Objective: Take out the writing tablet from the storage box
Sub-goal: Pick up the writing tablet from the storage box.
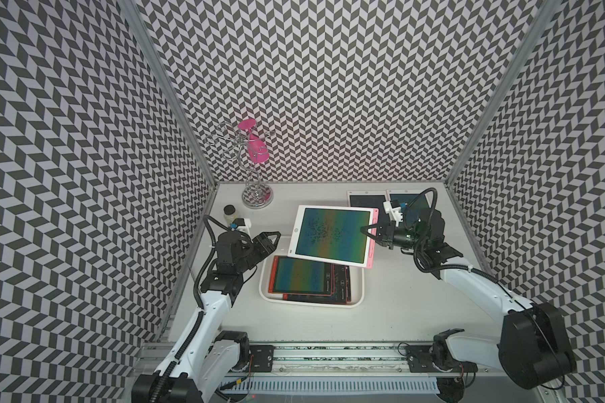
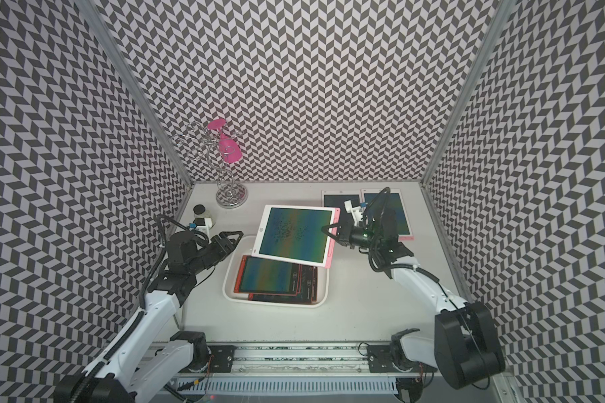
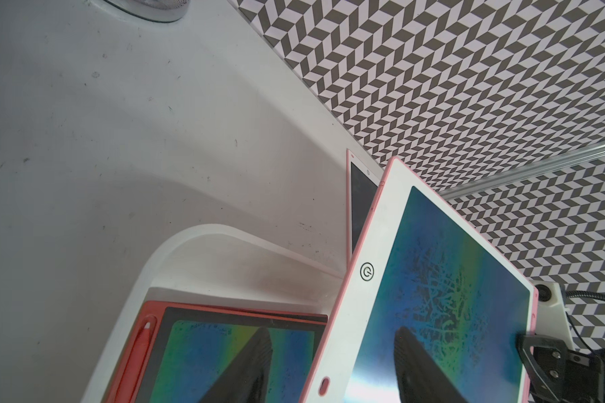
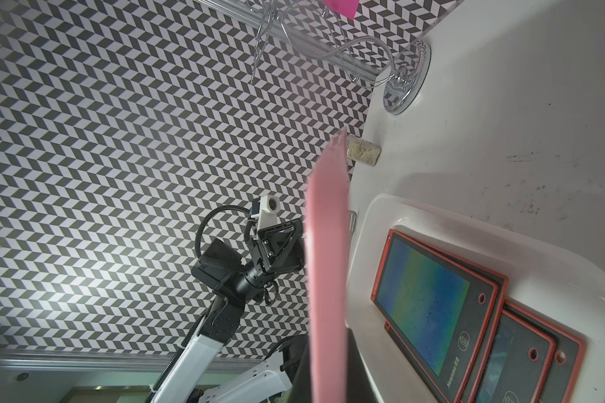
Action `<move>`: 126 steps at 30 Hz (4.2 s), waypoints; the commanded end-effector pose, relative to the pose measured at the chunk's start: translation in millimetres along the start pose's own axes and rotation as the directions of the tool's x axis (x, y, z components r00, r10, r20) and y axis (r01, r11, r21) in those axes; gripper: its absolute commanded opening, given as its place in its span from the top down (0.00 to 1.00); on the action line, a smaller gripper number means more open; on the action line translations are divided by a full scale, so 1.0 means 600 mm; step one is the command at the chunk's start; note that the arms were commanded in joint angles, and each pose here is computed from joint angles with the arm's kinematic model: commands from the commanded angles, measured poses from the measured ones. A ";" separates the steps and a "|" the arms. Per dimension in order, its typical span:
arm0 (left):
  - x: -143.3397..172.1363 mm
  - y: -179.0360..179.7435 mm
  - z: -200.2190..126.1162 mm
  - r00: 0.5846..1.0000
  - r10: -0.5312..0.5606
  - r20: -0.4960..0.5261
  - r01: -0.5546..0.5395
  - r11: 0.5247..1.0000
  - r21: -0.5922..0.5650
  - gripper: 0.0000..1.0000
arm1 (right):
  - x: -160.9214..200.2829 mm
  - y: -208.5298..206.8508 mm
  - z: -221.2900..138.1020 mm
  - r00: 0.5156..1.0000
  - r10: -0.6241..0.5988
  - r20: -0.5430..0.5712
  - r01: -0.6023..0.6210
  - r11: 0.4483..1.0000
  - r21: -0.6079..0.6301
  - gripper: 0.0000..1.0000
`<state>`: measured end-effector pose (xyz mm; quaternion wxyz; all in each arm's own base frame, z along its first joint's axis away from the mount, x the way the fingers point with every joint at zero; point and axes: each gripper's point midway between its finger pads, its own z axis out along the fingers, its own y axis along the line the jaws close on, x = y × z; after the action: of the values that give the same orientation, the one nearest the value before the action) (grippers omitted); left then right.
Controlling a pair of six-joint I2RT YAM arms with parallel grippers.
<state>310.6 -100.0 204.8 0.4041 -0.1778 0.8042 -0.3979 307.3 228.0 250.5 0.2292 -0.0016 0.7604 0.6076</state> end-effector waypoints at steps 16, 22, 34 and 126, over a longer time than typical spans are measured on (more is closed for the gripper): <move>0.006 -0.028 -0.015 1.000 -0.021 0.013 0.020 0.993 0.117 0.41 | -0.052 0.026 -0.003 0.990 -0.033 0.135 0.036 0.999 -0.025 1.00; 0.007 -0.039 -0.017 0.999 -0.040 0.021 0.036 0.987 0.160 0.40 | -0.076 0.033 -0.010 0.972 -0.031 0.231 0.034 0.999 -0.009 1.00; 0.032 -0.091 0.014 0.998 -0.064 -0.026 0.069 0.956 0.286 0.38 | -0.090 0.037 -0.007 0.918 0.031 0.395 -0.017 0.999 -0.039 1.00; -0.015 -0.194 0.080 1.000 -0.008 0.001 0.006 0.884 0.467 1.00 | -0.022 -0.044 0.007 0.937 0.008 0.349 -0.026 0.999 0.046 0.37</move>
<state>350.8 -196.0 261.6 0.4139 -0.1073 0.6909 -0.5830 330.6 234.0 210.9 0.3078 0.1476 0.7331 0.5883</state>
